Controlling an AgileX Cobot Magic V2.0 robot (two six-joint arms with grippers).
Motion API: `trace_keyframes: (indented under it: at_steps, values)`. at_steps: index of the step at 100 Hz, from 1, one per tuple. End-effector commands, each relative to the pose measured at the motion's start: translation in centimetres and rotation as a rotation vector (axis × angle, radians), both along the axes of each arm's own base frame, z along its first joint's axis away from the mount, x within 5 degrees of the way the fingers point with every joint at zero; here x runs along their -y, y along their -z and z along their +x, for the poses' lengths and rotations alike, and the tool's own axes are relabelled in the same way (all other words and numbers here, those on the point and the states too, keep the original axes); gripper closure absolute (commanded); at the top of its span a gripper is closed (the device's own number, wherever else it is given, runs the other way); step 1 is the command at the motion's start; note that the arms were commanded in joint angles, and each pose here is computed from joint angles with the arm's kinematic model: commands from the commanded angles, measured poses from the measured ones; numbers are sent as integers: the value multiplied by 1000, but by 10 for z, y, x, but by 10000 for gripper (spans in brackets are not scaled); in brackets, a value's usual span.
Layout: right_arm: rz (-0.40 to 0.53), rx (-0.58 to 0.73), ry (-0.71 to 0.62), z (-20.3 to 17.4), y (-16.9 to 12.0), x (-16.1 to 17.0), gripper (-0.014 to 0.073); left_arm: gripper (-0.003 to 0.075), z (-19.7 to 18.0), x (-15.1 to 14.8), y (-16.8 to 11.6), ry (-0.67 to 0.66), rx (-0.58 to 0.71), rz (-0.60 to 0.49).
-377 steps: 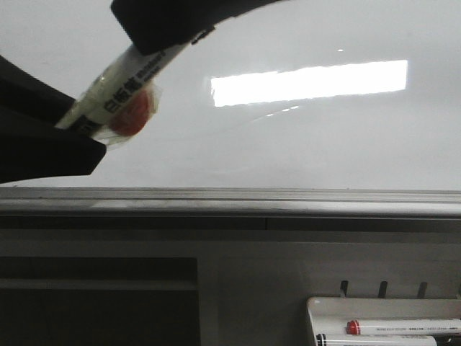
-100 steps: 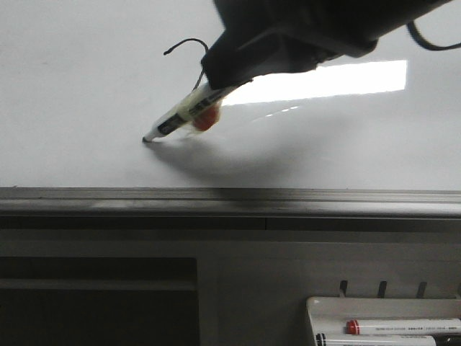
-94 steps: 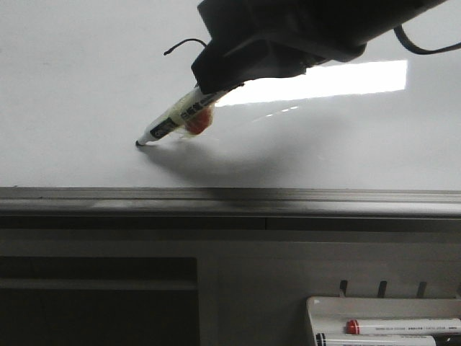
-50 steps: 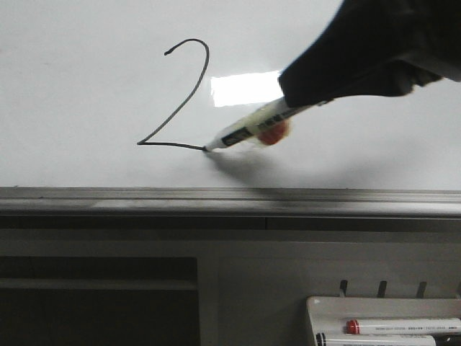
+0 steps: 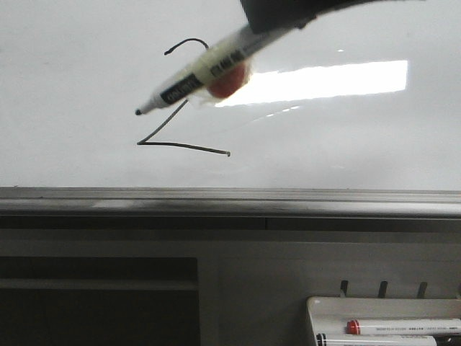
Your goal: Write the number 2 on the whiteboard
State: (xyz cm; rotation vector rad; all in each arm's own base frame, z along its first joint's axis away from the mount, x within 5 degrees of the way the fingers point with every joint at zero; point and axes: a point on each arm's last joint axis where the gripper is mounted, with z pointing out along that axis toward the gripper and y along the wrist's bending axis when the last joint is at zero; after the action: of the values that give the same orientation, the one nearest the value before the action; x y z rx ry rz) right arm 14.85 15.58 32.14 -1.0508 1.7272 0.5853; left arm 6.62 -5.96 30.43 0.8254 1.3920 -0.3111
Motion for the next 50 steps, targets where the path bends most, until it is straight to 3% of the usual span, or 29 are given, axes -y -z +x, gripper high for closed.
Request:
trace_keyframes:
  at_steps: [1,9,26,50]
  values:
    - [31,58,-12,3,-23,-4,663,721,5,19,-4,98,19,-7]
    - [-7,31,-73,6,-23,-12,663,635,13,37,4,158,13,53]
    - [-62,-32,-152,14,-19,-26,662,321,33,66,19,202,-63,169]
    - [-59,-22,-168,18,-26,-32,662,302,56,94,38,224,-120,323]
